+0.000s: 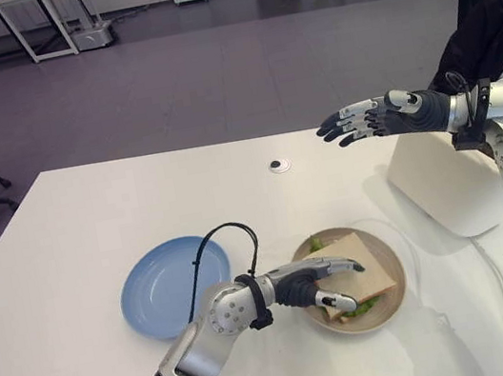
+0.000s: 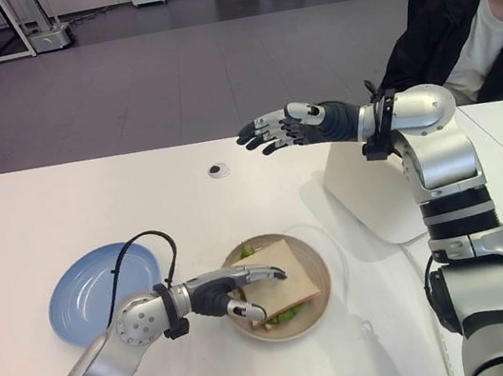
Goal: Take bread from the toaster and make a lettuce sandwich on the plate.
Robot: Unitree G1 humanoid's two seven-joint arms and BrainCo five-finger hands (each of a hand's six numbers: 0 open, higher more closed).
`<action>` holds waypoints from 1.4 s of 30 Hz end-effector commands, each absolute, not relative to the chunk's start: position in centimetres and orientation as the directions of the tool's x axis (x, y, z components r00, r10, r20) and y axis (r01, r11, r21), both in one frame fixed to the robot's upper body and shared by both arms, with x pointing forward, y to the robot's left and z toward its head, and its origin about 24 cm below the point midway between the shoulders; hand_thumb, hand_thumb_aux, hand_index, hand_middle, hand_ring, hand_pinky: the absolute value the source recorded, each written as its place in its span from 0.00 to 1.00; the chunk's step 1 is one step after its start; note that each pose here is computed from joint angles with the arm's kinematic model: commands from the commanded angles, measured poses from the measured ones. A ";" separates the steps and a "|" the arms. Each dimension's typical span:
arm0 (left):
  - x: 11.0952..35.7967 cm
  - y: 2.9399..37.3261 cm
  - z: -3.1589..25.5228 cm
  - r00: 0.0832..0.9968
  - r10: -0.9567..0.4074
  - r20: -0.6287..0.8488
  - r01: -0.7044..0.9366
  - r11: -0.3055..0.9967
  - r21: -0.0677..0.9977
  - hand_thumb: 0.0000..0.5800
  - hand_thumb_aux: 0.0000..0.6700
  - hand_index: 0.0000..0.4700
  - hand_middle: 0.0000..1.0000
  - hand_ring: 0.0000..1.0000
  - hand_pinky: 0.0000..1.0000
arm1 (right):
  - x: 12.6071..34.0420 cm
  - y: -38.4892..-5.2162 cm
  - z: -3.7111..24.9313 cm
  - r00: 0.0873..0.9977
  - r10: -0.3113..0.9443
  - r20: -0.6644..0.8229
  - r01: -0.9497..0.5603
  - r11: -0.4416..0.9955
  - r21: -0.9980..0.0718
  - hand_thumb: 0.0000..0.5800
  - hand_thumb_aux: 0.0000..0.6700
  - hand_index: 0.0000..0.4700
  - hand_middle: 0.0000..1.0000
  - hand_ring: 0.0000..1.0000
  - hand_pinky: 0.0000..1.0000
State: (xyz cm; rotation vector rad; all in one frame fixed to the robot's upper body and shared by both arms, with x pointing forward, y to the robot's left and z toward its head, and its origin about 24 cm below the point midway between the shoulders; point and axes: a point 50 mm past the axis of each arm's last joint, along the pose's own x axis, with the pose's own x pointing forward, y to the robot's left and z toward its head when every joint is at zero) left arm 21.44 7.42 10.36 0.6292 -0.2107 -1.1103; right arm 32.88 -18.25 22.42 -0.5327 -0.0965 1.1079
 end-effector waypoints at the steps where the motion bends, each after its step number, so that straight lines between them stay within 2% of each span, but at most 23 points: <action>1: 21.6 7.8 15.2 0.477 -0.861 0.178 0.751 0.504 0.426 0.00 0.00 0.00 1.00 1.00 1.00 | 32.8 -18.4 22.9 0.424 0.892 -0.157 -0.858 0.340 -0.386 0.00 0.00 0.00 0.00 0.00 0.00; 2: 21.6 8.0 16.0 0.474 -0.851 0.226 0.768 0.525 0.368 0.00 0.00 0.00 1.00 1.00 1.00 | 32.6 -18.3 22.9 0.395 0.904 -0.162 -0.876 0.317 -0.364 0.31 0.17 0.17 0.00 0.00 0.00; 3: 21.4 8.1 16.4 0.458 -0.853 0.248 0.789 0.519 0.329 0.00 0.00 0.00 1.00 1.00 1.00 | 32.2 -18.2 22.8 0.363 0.916 -0.168 -0.895 0.292 -0.338 0.97 0.82 0.82 0.53 0.53 0.53; 4: 21.3 8.2 16.4 0.443 -0.863 0.244 0.812 0.501 0.298 0.65 0.41 0.41 1.00 1.00 1.00 | 31.7 -18.2 22.5 0.322 0.930 -0.177 -0.916 0.259 -0.308 1.00 1.00 1.00 0.87 0.87 0.87; 5: 21.0 8.2 15.9 0.416 -0.885 0.210 0.840 0.462 0.285 1.00 1.00 1.00 1.00 1.00 1.00 | 30.9 -18.2 22.1 0.268 0.942 -0.200 -0.940 0.210 -0.268 1.00 1.00 1.00 1.00 1.00 1.00; 9: 19.1 8.2 13.0 0.282 -0.959 0.012 0.936 0.278 0.215 1.00 1.00 1.00 1.00 1.00 1.00 | 26.6 -17.6 18.5 -0.008 0.934 -0.358 -0.997 -0.033 -0.064 1.00 1.00 1.00 1.00 1.00 1.00; 12: 17.8 9.1 9.9 0.167 -0.963 -0.212 0.979 0.136 0.153 1.00 1.00 1.00 1.00 1.00 1.00 | 23.7 -17.4 14.5 -0.147 0.879 -0.454 -0.989 -0.117 0.094 1.00 1.00 1.00 1.00 1.00 1.00; 13: 17.6 9.6 8.8 0.153 -0.946 -0.286 0.983 0.118 0.139 1.00 1.00 1.00 1.00 1.00 1.00 | 22.7 -17.4 13.1 -0.189 0.857 -0.479 -0.980 -0.135 0.145 1.00 1.00 1.00 1.00 1.00 1.00; 15: 17.5 10.3 7.3 0.141 -0.912 -0.386 0.986 0.096 0.134 1.00 1.00 1.00 1.00 1.00 1.00 | 21.0 -17.5 10.9 -0.247 0.821 -0.514 -0.963 -0.149 0.225 1.00 1.00 1.00 1.00 1.00 1.00; 21: 16.6 10.3 4.5 0.079 -0.844 -0.531 0.993 0.019 0.117 1.00 1.00 1.00 1.00 1.00 1.00 | 17.1 -18.3 5.3 -0.358 0.707 -0.610 -0.920 -0.154 0.361 1.00 1.00 1.00 1.00 1.00 1.00; 25: 17.6 10.0 3.9 0.143 -0.817 -0.558 0.979 0.034 0.200 1.00 1.00 1.00 1.00 1.00 1.00 | 17.0 -18.6 4.1 -0.319 0.683 -0.657 -0.937 -0.121 0.329 1.00 1.00 1.00 1.00 1.00 1.00; 32: 19.7 9.0 4.1 0.269 -0.823 -0.501 0.940 0.112 0.322 1.00 1.00 1.00 1.00 1.00 1.00 | 19.6 -18.5 3.2 -0.125 0.671 -0.730 -0.988 -0.014 0.157 1.00 1.00 1.00 1.00 1.00 1.00; 35: 21.3 9.0 3.8 0.335 -0.812 -0.477 0.918 0.167 0.359 1.00 1.00 1.00 1.00 1.00 1.00 | 21.4 -18.0 3.0 -0.003 0.684 -0.730 -0.995 0.073 0.072 1.00 1.00 1.00 1.00 1.00 1.00; 38: 23.8 8.7 3.6 0.435 -0.804 -0.405 0.875 0.271 0.401 1.00 1.00 1.00 1.00 1.00 1.00 | 23.7 -17.1 2.5 0.120 0.680 -0.724 -0.985 0.174 0.000 1.00 1.00 1.00 1.00 1.00 1.00; 42: 27.0 8.2 2.8 0.493 -0.793 -0.359 0.852 0.357 0.383 1.00 1.00 1.00 1.00 1.00 1.00 | 26.5 -16.1 1.3 0.263 0.641 -0.721 -0.950 0.304 -0.075 1.00 1.00 1.00 1.00 1.00 1.00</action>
